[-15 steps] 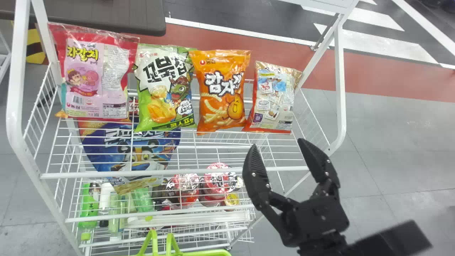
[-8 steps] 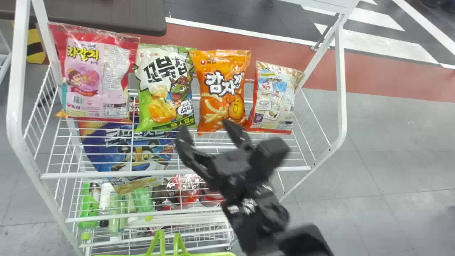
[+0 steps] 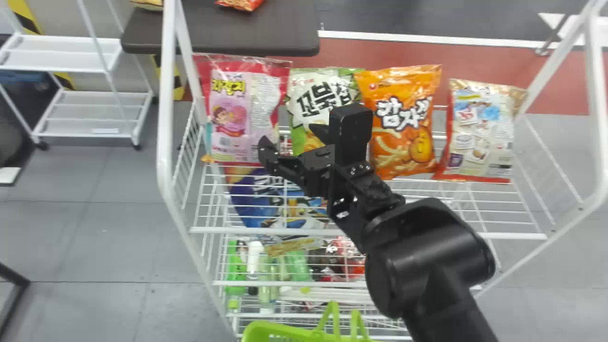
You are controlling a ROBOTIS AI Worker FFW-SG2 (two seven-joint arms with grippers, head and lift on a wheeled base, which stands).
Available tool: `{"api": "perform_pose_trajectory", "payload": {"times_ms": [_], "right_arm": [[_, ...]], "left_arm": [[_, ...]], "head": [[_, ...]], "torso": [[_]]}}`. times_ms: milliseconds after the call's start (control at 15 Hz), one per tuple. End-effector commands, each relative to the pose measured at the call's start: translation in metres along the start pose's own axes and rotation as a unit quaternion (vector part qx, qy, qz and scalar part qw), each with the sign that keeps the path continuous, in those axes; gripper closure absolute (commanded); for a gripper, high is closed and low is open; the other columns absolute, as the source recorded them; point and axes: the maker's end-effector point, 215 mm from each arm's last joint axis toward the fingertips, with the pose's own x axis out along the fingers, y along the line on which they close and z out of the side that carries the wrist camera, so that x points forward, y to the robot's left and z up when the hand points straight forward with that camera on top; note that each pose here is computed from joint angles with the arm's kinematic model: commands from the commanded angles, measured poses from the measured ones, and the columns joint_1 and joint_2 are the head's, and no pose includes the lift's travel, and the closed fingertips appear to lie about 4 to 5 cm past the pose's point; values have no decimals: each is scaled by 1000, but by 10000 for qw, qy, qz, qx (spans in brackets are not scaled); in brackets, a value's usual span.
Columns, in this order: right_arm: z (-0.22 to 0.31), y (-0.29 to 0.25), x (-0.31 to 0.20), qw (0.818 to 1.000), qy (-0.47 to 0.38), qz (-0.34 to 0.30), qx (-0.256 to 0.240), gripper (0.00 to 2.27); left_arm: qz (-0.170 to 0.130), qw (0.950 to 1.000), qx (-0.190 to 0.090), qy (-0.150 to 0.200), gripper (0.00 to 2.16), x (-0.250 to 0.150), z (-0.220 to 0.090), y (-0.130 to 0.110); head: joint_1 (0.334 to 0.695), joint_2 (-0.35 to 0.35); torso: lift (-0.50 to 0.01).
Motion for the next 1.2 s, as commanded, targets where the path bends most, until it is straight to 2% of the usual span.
{"api": "perform_pose_trajectory", "payload": {"times_ms": [0, 267, 333, 400, 467, 600, 667, 867, 1133], "right_arm": [[0, -1, 24, 9995, 127, 35, -296, 90], [-6, -4, 47, 9978, 334, 193, -536, 134], [-12, -2, 51, 9971, 442, 257, -569, 215], [-23, -1, 54, 9954, 668, 411, -551, 444], [-31, 2, 55, 9931, 883, 576, -514, 765], [-44, 10, 53, 9889, 1177, 839, -340, 1777], [-45, 10, 52, 9886, 1202, 836, -357, 2024], [-48, 27, 36, 9868, 1247, 993, -299, 2142], [-4, 72, -8, 9913, 588, 1173, -88, 2142]], "left_arm": [[-75, 10000, -36, -1, 1126, -2, 3, 0], [-253, 9996, -81, -26, 1126, -3, 9, -2], [-272, 9996, -101, -47, 1126, -5, 11, -1], [-311, 9994, -126, -66, 1129, -7, 12, -2], [-352, 9992, -150, -71, 1126, -7, 12, -2], [-389, 9991, -185, -57, 1126, -8, 11, -3], [-413, 9989, -211, -42, 1126, -8, 10, -4], [-478, 9985, -275, -24, 1129, -9, 6, -6], [-429, 9987, -260, -22, 1129, -9, 3, -6]], "head": [[695, -18], [695, 8], [695, 11], [695, 17], [695, 24], [695, 47], [695, 50], [695, 53], [695, 75]], "torso": [[0], [0], [0], [0], [0], [0], [0], [0], [0]]}}
